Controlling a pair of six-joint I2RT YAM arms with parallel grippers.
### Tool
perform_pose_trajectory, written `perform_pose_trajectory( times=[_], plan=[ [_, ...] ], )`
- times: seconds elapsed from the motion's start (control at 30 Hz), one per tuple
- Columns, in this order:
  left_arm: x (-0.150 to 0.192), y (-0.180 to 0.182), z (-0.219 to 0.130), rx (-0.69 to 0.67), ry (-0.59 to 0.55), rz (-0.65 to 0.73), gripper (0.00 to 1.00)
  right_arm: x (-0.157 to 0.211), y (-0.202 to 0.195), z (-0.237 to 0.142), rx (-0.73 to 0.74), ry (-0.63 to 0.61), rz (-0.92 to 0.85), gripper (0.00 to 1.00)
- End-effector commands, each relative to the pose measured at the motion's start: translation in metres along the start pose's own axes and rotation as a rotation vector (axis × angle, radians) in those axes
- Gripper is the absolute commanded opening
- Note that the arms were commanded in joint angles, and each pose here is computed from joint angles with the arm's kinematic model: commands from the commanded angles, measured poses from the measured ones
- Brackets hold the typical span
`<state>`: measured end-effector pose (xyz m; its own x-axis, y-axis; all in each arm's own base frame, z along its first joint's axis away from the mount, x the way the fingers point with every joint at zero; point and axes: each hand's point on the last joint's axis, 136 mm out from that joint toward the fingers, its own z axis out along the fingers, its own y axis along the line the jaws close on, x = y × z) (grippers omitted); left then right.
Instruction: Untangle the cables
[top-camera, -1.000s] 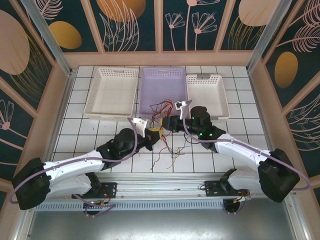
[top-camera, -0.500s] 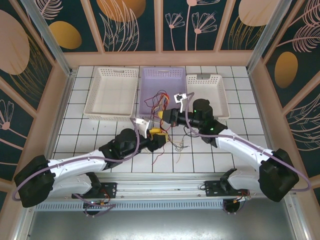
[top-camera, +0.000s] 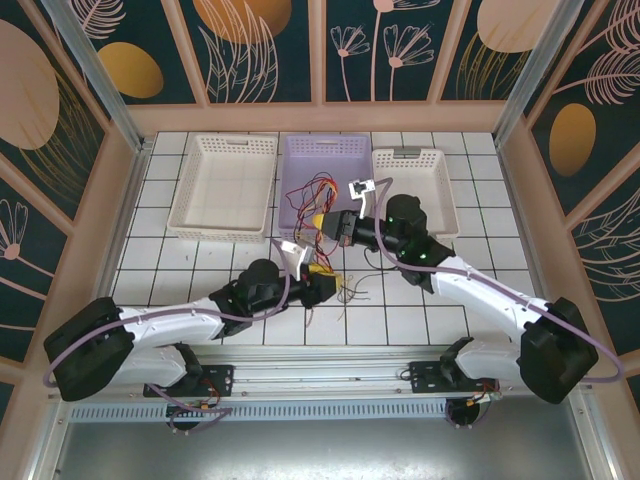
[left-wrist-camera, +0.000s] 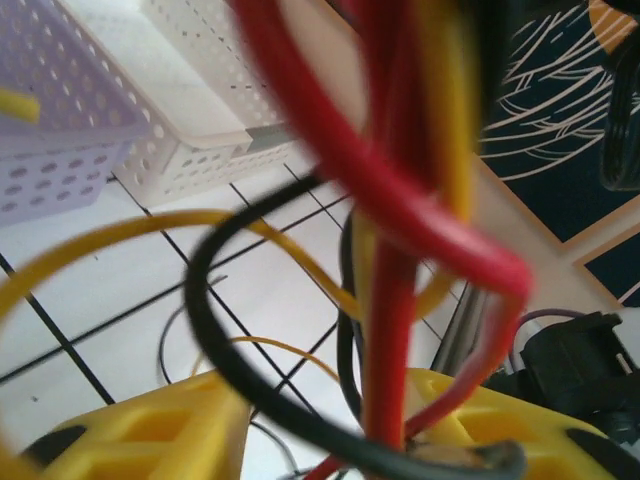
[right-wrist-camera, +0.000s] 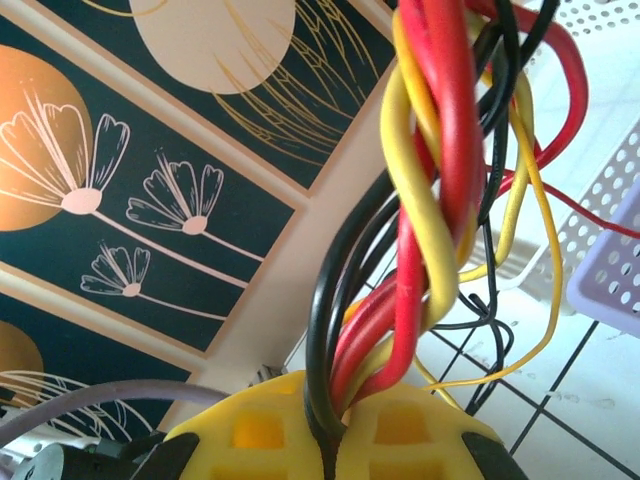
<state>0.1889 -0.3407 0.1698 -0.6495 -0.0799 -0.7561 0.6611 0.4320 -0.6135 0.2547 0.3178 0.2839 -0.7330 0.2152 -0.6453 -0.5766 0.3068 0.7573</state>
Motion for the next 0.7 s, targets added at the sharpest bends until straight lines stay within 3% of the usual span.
perform_pose_trajectory(
  times=[0.0,0.17,0.47,0.67],
  plan=[
    [-0.010,-0.018,0.004,0.070,-0.016,0.015,0.20,-0.035,0.022,-0.013,-0.002,-0.126,-0.038,0.00],
    [0.006,-0.005,-0.004,0.021,0.025,0.026,0.00,-0.051,0.017,-0.035,0.055,-0.201,-0.054,0.00],
    [0.018,0.013,-0.028,-0.089,0.070,0.094,0.00,-0.054,-0.001,-0.058,0.161,-0.217,-0.121,0.00],
    [0.022,0.010,-0.033,-0.075,0.089,0.103,0.00,-0.020,-0.023,-0.053,0.150,-0.120,-0.084,0.00]
  ],
)
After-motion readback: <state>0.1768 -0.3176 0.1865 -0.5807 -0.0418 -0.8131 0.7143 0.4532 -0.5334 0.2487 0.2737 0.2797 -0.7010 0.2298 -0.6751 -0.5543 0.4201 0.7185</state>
